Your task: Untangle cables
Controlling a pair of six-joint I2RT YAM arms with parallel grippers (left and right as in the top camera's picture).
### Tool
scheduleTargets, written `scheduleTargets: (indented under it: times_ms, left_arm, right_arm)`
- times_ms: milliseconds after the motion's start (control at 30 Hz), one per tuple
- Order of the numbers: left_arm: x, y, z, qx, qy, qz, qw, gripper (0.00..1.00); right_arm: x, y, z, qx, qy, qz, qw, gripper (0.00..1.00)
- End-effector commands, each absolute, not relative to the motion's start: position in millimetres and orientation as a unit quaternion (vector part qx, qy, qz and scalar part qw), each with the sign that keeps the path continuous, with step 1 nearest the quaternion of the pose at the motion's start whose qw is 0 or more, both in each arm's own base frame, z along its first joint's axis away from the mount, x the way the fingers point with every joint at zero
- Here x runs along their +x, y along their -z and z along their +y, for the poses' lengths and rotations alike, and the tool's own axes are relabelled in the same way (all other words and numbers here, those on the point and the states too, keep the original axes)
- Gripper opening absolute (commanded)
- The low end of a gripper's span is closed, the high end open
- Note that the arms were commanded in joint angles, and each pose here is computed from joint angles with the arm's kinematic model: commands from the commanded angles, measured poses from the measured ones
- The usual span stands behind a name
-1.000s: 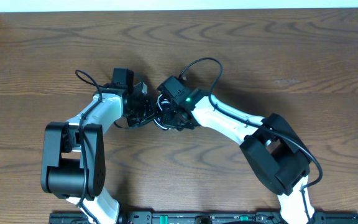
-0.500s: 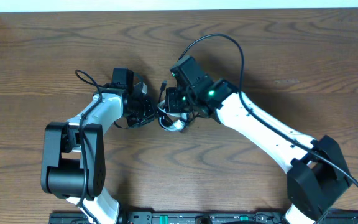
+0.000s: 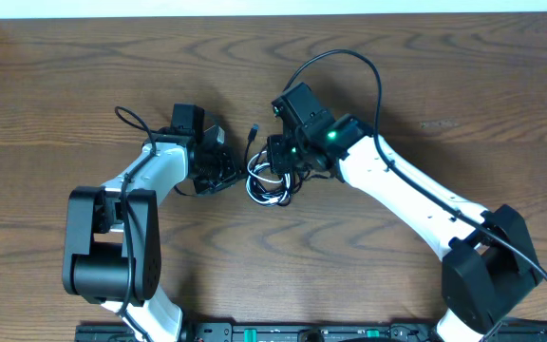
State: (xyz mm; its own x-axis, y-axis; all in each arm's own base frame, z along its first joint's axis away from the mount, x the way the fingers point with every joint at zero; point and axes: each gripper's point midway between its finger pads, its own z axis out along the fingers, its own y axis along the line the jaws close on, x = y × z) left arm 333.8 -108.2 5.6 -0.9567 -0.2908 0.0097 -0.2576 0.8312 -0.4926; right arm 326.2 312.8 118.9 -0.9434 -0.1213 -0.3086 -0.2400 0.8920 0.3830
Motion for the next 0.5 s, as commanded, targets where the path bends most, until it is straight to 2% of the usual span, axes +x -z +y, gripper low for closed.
scheduleTargets:
  times_ms: [0, 33, 100, 133, 167, 200, 267, 300, 467]
  left_arm:
    - [328, 4, -99, -0.149, 0.225, 0.963, 0.023, 0.35]
    - [327, 4, -100, -0.149, 0.226, 0.962, 0.022, 0.35]
    - [327, 4, -100, -0.149, 0.226, 0.962, 0.021, 0.35]
    - [327, 4, -100, -0.149, 0.226, 0.962, 0.022, 0.35]
    - [327, 4, -100, -0.149, 0.226, 0.962, 0.022, 0.36]
    - [327, 4, -100, -0.149, 0.226, 0.962, 0.022, 0.35]
    - [327, 4, -100, -0.149, 0.226, 0.962, 0.021, 0.35]
    - [327, 4, -100, -0.149, 0.226, 0.962, 0.021, 0.35]
    - [327, 4, -100, -0.149, 0.226, 0.962, 0.022, 0.35]
  right_arm:
    - [325, -109, 297, -0.184, -0.151, 0.958, 0.157, 0.38]
    - [324, -107, 292, -0.195, -0.135, 0.959, 0.155, 0.35]
    - [318, -102, 283, -0.209, -0.115, 0.961, 0.142, 0.11]
    - [314, -100, 280, -0.225, -0.108, 0.959, 0.134, 0.04]
    - [311, -97, 278, -0.238, -0.103, 0.957, 0.13, 0.04]
    - [309, -94, 276, -0.249, -0.099, 0.955, 0.126, 0.08]
    - [302, -86, 274, -0.254, -0.101, 0.956, 0.112, 0.24]
    - [298, -82, 274, -0.249, -0.105, 0.957, 0.104, 0.28]
    - [285, -63, 277, -0.2, -0.126, 0.968, 0.081, 0.34]
